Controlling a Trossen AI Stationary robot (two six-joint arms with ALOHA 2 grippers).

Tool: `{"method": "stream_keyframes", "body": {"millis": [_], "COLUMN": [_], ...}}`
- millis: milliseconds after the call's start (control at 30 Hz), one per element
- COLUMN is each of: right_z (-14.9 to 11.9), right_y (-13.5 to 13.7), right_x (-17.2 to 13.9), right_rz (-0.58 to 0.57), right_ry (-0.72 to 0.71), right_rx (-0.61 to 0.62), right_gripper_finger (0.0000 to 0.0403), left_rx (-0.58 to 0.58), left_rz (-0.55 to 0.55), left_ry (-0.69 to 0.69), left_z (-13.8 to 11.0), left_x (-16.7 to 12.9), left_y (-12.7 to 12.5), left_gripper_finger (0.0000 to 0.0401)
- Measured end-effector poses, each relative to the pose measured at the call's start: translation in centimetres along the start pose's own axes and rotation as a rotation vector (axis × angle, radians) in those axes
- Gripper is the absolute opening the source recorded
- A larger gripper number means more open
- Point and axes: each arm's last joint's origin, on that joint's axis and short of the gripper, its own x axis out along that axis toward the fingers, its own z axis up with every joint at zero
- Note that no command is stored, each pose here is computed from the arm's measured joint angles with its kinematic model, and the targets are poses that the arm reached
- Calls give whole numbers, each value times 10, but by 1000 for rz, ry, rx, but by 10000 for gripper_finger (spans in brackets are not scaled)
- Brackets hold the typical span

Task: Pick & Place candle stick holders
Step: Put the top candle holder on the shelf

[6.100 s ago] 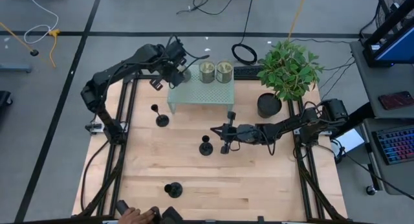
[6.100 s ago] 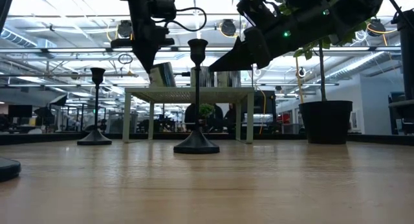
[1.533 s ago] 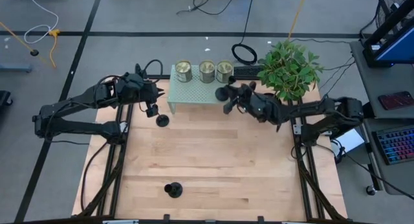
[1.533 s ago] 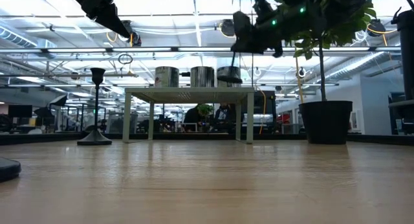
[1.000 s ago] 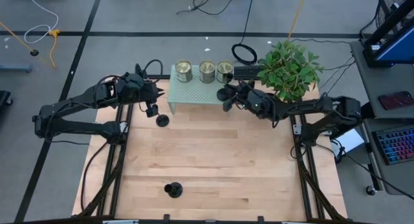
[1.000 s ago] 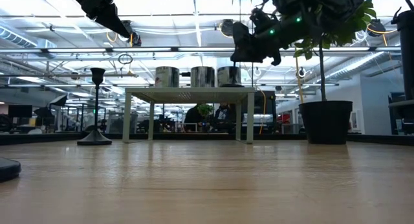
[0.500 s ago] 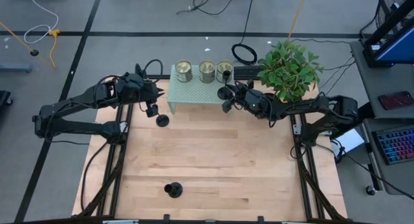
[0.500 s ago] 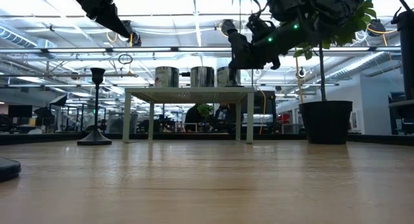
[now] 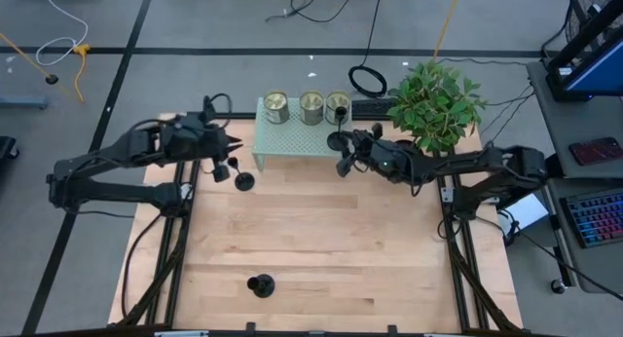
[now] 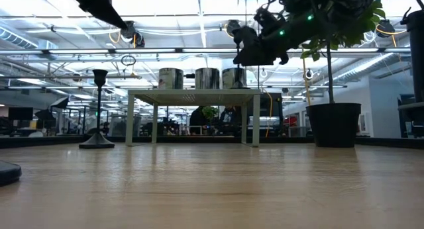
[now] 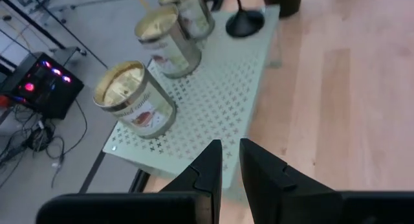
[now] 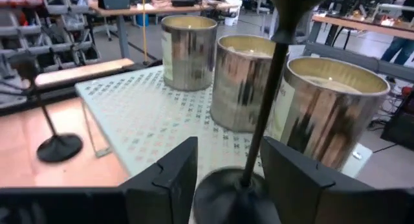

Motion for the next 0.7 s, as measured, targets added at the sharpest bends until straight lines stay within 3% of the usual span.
{"method": "stream_keyframes", "body": {"millis": [133,300,533,700], "right_z": [6,8,5,4], "right_y": [2,10,26,32], "right_x": [-13,-28,-40,-45], "right_rz": [27,77,142,172], "right_ry": [21,55,67,72], "right_rx": [12,46,36,26], "right_gripper_finger": [164,164,164,164], "left_rx": [-53,-145,-251,-255], "left_rz": [1,-16,7,50], "left_ry": [-53,-20,100,166], "left_z": [-5,-17,-48,-65], "left_x": [-19,-30,-4,11], "left_y": [1,-2,-17,-26], "left_gripper_finger": [60,60,60,60]}}
